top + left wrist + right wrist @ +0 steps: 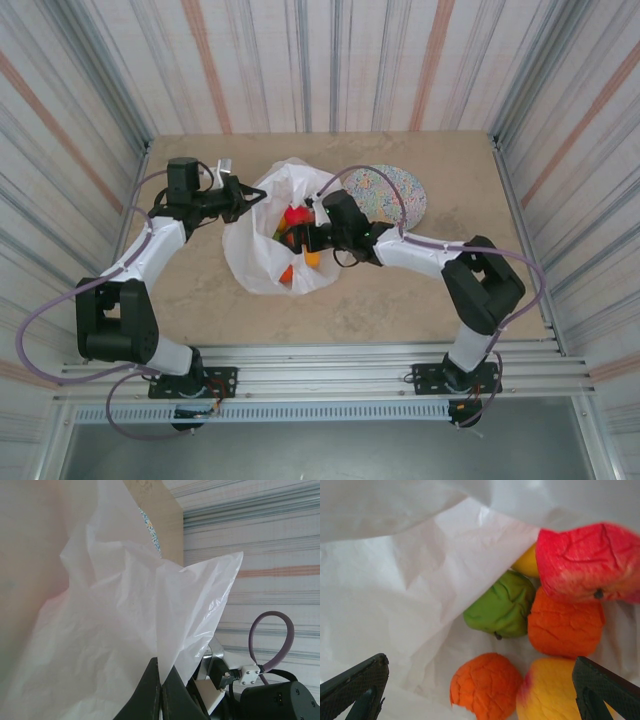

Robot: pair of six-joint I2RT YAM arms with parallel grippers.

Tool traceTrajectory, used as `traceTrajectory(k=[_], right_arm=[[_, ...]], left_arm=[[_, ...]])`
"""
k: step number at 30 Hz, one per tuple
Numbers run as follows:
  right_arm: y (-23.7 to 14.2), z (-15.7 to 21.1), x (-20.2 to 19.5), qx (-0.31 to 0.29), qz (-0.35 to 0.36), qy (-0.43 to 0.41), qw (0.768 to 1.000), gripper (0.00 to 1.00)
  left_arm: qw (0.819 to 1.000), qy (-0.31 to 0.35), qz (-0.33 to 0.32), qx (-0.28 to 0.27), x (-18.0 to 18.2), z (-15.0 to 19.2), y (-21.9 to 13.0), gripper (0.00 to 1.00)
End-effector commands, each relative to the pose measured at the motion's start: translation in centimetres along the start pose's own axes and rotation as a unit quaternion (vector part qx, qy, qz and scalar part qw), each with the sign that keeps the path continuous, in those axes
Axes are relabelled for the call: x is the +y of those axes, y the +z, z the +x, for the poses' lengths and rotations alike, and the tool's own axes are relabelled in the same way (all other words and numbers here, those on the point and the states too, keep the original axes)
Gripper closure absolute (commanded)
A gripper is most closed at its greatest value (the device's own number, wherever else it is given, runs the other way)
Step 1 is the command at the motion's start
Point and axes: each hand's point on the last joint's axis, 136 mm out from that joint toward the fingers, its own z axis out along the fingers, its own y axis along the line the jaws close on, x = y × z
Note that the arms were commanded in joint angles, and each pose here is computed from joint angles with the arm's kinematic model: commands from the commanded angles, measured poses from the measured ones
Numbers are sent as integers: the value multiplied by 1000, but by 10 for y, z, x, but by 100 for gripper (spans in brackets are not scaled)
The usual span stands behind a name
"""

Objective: Place the fruits into the plastic bag

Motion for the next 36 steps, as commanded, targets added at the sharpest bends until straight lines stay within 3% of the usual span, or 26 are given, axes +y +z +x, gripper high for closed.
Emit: traceTrajectory(k=[1,6,13,16,21,26,32,36], right_arm=[[-20,5,-5,3,19,1,1000,4],[-44,11,-6,3,20,-6,1000,4],[-61,36,17,26,-39,-55,997,7],[-73,37,18,19,-19,-87,996,7],[-116,1,5,-55,53,-131,988,8],[-161,-38,-6,-124,118,-193,966,8],[-164,-67,-11,-113,203,-277,932,13],[-146,-73,-5,-94,199,-308,926,20]], left_arm=[[1000,-3,7,4,2,1,-2,100],[1000,-5,6,4,2,1,-2,100],[1000,-4,5,3,3,1,-1,100],[1000,-5,4,4,4,1,-1,100],[1000,-5,2,5,5,1,0,100],[1000,-6,-1,5,7,0,0,100],[1000,-8,-4,5,9,1,1,100],[1000,-8,-4,7,9,1,1,100]])
